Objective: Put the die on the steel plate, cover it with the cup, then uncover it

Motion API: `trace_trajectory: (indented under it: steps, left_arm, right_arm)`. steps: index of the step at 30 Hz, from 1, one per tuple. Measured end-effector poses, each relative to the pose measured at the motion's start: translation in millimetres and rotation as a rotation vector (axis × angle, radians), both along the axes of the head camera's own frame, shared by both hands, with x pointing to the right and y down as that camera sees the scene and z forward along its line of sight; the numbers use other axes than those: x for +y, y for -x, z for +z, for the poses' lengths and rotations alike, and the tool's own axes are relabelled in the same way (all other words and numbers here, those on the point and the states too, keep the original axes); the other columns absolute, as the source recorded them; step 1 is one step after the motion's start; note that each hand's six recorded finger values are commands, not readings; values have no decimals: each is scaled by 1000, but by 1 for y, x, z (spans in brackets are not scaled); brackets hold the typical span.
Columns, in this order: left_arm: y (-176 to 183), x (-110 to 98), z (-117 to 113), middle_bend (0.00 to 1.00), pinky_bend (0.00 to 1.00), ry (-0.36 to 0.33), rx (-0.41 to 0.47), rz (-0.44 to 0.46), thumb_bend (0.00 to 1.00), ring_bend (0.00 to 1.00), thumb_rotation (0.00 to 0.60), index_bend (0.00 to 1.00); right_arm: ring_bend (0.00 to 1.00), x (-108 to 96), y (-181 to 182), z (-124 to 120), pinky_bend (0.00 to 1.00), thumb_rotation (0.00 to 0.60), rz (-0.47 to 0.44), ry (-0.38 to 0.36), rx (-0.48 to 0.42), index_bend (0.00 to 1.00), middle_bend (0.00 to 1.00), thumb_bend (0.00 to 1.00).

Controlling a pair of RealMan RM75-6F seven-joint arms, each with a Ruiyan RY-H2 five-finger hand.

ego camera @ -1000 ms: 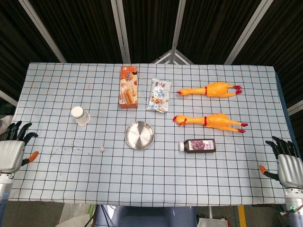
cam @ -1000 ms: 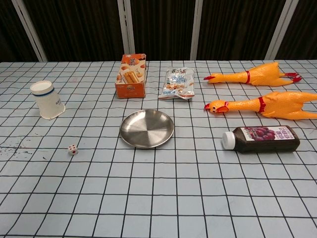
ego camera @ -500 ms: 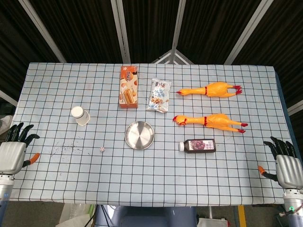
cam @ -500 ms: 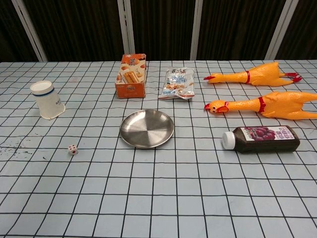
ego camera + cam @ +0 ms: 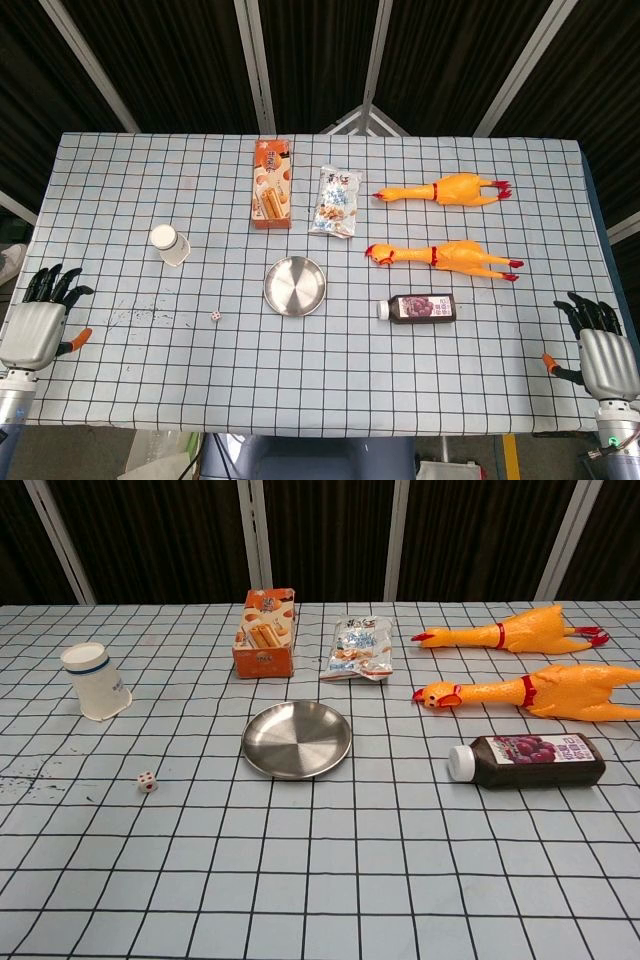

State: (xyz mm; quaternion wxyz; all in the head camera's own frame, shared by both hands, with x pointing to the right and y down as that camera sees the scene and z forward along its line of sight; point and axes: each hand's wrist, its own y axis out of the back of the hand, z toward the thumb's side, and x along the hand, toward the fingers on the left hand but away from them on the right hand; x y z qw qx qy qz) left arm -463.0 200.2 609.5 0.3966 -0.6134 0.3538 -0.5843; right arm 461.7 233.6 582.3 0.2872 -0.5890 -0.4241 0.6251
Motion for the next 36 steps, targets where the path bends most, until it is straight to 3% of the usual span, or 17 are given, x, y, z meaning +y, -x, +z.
trace_trajectory:
  steps: [8,13,19,24,29,36]
  left_arm:
    - [0,0,4,51,0,9,-11,-11,320,0,600,190]
    - [-20,-6,17,58,0,38,32,11,315,0,600,213]
    - [-67,-28,39,67,0,78,57,109,314,0,600,245]
    - [-127,-47,52,71,0,106,60,219,314,0,600,280]
    - [-173,-51,61,74,0,153,89,265,312,0,600,350]
    - [-198,-46,76,72,0,238,91,259,312,0,600,401]
  right_arm:
    - [105,0,-1,1,0,600,11,4,0,152,103,232]
    - [105,0,-1,2,0,600,16,11,0,151,102,231]
    - [104,-1,0,5,0,600,16,15,-5,152,103,231]
    - [105,-1,-3,6,0,600,22,20,-1,151,103,231]
    - [104,-1,-5,3,0,600,27,14,-4,151,103,231]
    - [105,-1,-5,0,0,600,32,6,-15,151,102,231]
